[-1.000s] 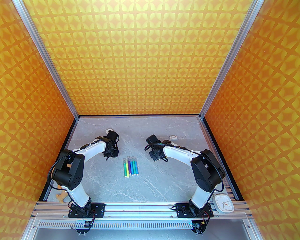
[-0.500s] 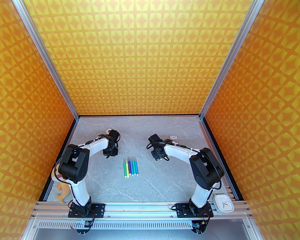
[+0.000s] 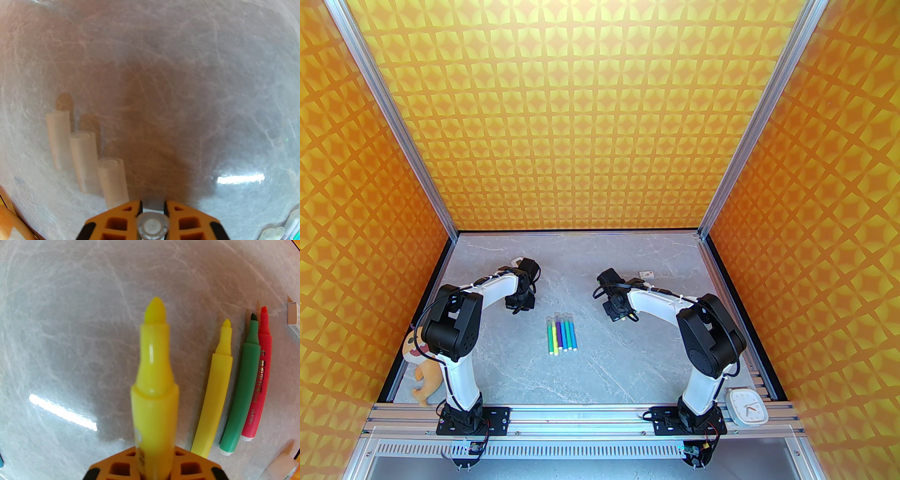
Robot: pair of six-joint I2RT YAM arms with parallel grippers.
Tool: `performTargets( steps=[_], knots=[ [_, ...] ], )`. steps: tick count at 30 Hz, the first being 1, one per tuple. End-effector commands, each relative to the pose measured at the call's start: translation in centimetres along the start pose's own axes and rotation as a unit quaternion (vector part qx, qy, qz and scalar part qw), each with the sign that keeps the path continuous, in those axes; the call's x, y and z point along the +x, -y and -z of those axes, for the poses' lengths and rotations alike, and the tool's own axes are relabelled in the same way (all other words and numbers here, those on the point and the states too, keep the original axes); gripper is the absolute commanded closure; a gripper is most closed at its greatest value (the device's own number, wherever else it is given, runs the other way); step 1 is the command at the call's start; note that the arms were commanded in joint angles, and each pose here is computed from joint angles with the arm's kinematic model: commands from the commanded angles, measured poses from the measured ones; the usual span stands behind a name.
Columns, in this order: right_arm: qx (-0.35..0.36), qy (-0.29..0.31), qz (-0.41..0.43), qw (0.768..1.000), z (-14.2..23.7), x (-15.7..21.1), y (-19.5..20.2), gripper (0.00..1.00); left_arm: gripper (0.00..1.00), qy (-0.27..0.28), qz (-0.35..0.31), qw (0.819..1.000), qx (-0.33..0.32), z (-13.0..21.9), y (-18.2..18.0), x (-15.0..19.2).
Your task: Open the pen caps
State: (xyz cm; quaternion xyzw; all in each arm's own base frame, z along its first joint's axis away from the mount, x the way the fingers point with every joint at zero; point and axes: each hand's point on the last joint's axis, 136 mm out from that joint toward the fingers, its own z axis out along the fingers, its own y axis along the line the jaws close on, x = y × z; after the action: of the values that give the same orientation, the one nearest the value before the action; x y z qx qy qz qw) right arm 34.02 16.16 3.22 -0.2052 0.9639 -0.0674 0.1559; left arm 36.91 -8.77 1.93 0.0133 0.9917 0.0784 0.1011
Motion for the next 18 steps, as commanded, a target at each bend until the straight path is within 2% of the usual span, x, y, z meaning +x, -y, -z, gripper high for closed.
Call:
performTargets(
  steps=[1,18],
  knots=[
    [0.011,-0.004,0.002,1.0,-0.43,-0.11,0.56,0.89,0.92,-0.007,-0.006,1.0,-0.023,-0.57,-0.79,-0.2],
    [0.029,-0.015,0.004,0.999,-0.91,0.48,1.14,0.8,0.78,-0.013,-0.012,0.999,-0.035,-0.8,-1.12,-0.05]
  ],
)
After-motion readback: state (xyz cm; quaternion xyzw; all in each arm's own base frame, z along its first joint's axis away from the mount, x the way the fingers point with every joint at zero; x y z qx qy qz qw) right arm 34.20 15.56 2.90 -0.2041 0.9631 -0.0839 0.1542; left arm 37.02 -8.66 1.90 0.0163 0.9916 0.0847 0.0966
